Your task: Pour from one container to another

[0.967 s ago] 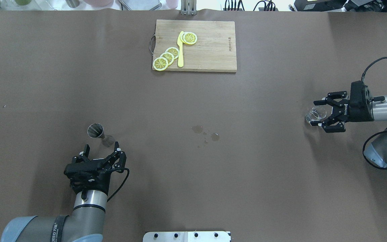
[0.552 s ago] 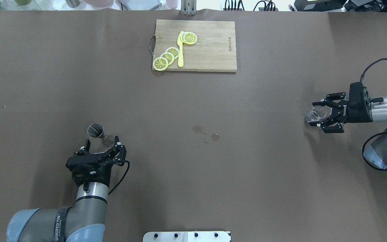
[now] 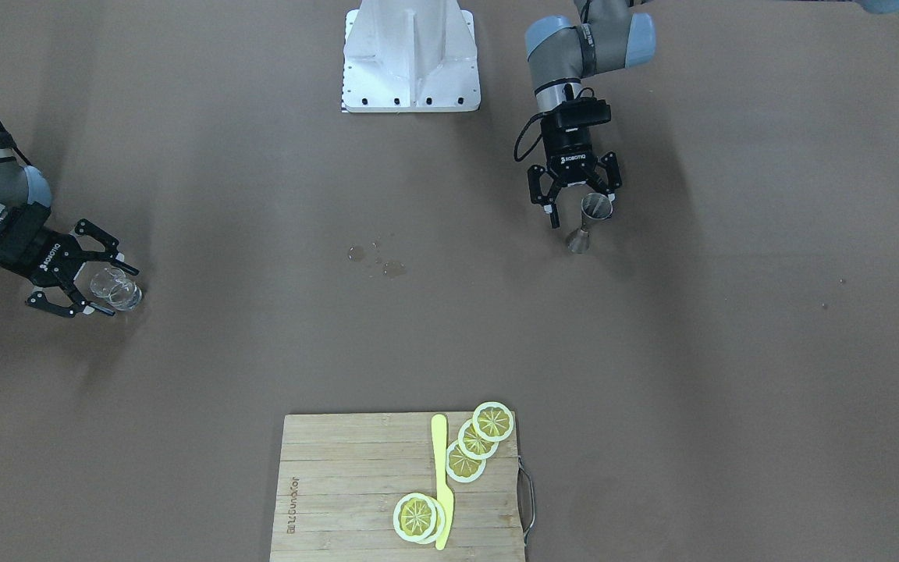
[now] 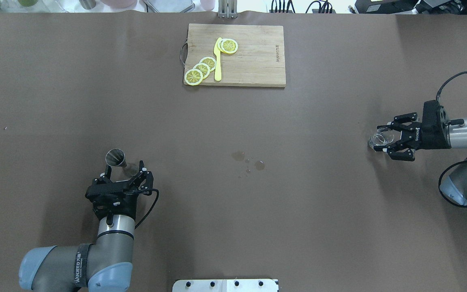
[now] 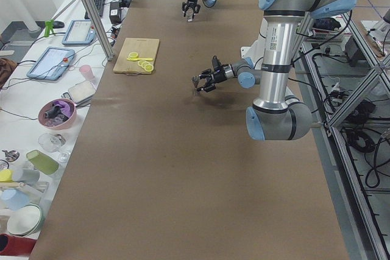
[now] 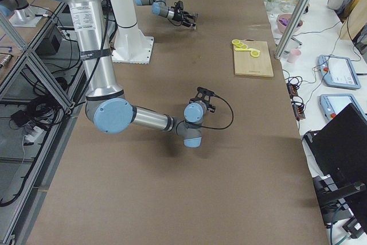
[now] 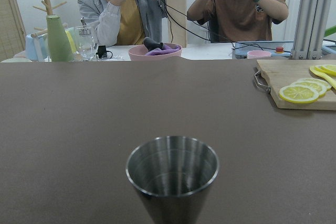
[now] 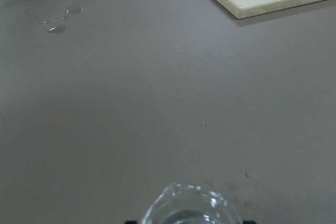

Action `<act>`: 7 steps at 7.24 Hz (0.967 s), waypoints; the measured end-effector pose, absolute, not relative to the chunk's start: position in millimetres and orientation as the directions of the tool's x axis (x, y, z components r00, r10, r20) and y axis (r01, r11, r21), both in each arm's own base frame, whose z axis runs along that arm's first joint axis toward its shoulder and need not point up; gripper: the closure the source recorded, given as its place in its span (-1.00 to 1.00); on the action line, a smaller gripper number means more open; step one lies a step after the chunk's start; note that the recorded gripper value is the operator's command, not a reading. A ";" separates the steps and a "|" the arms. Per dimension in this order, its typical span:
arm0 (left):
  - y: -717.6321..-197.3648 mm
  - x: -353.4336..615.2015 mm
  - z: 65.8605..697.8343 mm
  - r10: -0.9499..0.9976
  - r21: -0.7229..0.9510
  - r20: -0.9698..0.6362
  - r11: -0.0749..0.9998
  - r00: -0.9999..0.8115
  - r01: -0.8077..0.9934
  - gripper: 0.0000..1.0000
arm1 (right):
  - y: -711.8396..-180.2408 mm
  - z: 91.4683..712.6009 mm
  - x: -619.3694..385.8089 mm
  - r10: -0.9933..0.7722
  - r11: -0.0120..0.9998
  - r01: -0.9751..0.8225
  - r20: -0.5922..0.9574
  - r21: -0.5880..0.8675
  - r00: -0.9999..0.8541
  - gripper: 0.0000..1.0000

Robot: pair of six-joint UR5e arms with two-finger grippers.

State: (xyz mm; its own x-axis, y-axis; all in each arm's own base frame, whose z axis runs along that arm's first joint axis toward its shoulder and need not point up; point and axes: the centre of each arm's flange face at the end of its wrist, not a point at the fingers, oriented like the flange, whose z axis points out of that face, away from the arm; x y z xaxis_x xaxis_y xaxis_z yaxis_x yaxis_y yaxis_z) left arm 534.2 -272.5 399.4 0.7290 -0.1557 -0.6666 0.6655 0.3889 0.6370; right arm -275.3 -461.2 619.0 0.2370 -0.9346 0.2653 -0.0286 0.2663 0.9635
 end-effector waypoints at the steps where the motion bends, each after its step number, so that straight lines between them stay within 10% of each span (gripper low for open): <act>1: -275.9 534.4 401.6 -0.160 0.640 -0.663 0.385 0.731 0.665 -0.70 | -461.1 619.1 -275.3 -0.935 0.265 -0.028 0.264 0.964 0.237 -0.36; 7: -286.6 530.6 406.8 -0.176 0.646 -0.655 0.373 0.735 0.666 -0.38 | -461.0 618.5 -275.4 -0.936 0.261 -0.028 0.260 0.965 0.237 -0.29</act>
